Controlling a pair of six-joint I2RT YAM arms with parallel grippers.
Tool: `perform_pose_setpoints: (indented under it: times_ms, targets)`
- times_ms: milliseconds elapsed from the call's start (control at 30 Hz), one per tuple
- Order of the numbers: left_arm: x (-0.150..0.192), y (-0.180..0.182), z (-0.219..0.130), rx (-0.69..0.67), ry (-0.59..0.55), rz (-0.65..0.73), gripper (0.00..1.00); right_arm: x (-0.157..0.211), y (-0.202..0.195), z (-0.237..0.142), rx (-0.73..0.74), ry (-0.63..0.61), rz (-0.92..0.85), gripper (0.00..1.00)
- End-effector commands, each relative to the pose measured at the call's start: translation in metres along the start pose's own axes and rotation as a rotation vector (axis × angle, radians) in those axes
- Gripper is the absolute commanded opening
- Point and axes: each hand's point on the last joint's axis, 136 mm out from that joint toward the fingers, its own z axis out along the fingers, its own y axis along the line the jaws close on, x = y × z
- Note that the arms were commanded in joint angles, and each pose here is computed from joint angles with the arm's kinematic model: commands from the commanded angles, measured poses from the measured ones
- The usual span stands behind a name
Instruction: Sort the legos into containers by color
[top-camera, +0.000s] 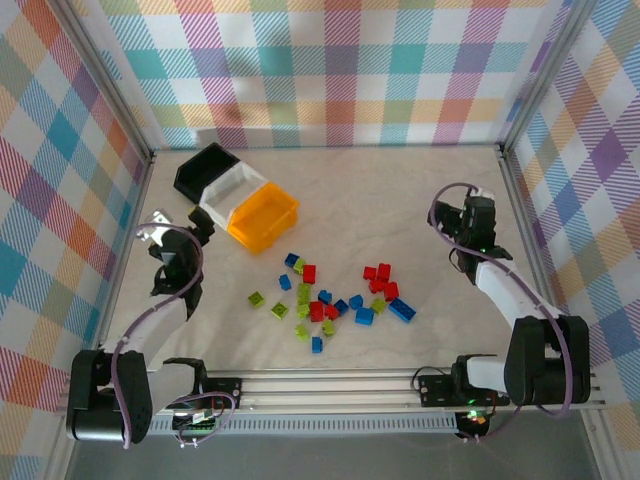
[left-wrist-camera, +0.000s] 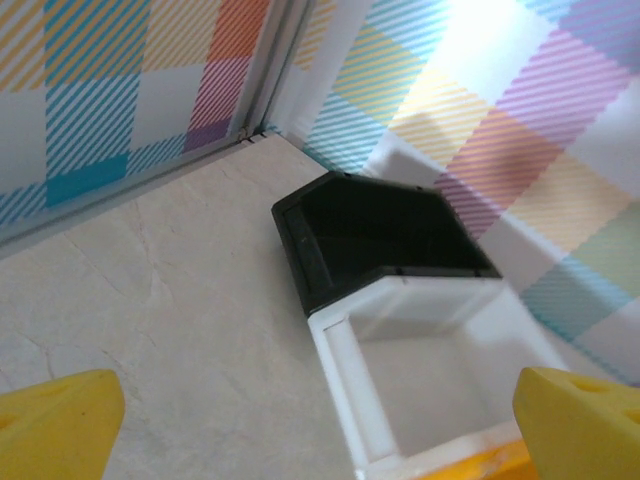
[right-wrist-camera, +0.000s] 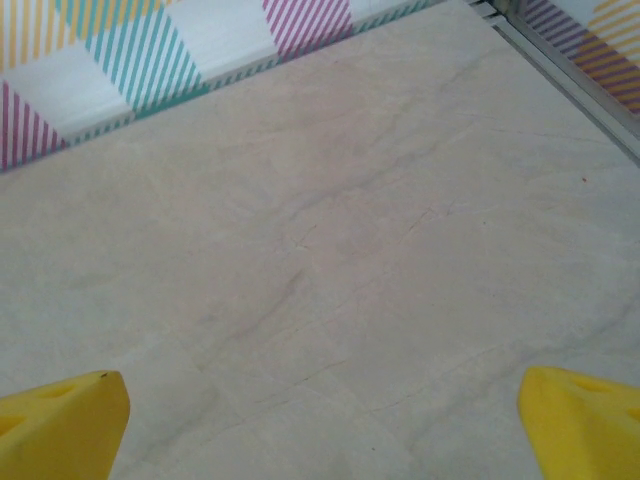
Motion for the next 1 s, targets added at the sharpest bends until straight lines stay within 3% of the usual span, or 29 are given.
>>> perform_pose_setpoints:
  times_ms: [0,67,133,300,467,633,767,967]
  targets:
    - [0.0,0.003,0.005,-0.017,0.113,-0.211,1.0,-0.004,0.002,-0.015,-0.048,-0.027,0.123,1.0]
    - [0.002,-0.002,0.008,0.031,0.165,-0.242,1.0,0.005,0.017,-0.017,-0.152,0.056,0.048,1.0]
    - [0.001,-0.013,0.008,0.093,0.179,-0.254,1.0,0.011,0.015,-0.014,-0.151,0.095,0.097,1.0]
    - [-0.004,-0.038,0.004,0.192,0.227,-0.296,1.0,0.022,0.037,-0.007,-0.463,0.135,0.313,1.0]
    - [0.013,-0.088,0.001,0.356,0.458,-0.257,1.0,0.045,0.06,0.0,-0.485,0.382,0.234,1.0]
    - [0.056,-0.125,-0.02,0.362,0.629,0.047,0.98,0.056,0.071,-0.007,-0.4,0.385,0.073,1.0]
    - [0.101,-0.126,-0.031,0.258,0.783,0.281,0.91,0.061,0.078,-0.011,-0.334,0.399,-0.025,1.0]
    - [0.146,-0.132,-0.029,0.142,0.829,0.586,0.87,0.066,0.086,-0.017,-0.281,0.389,-0.157,1.0]
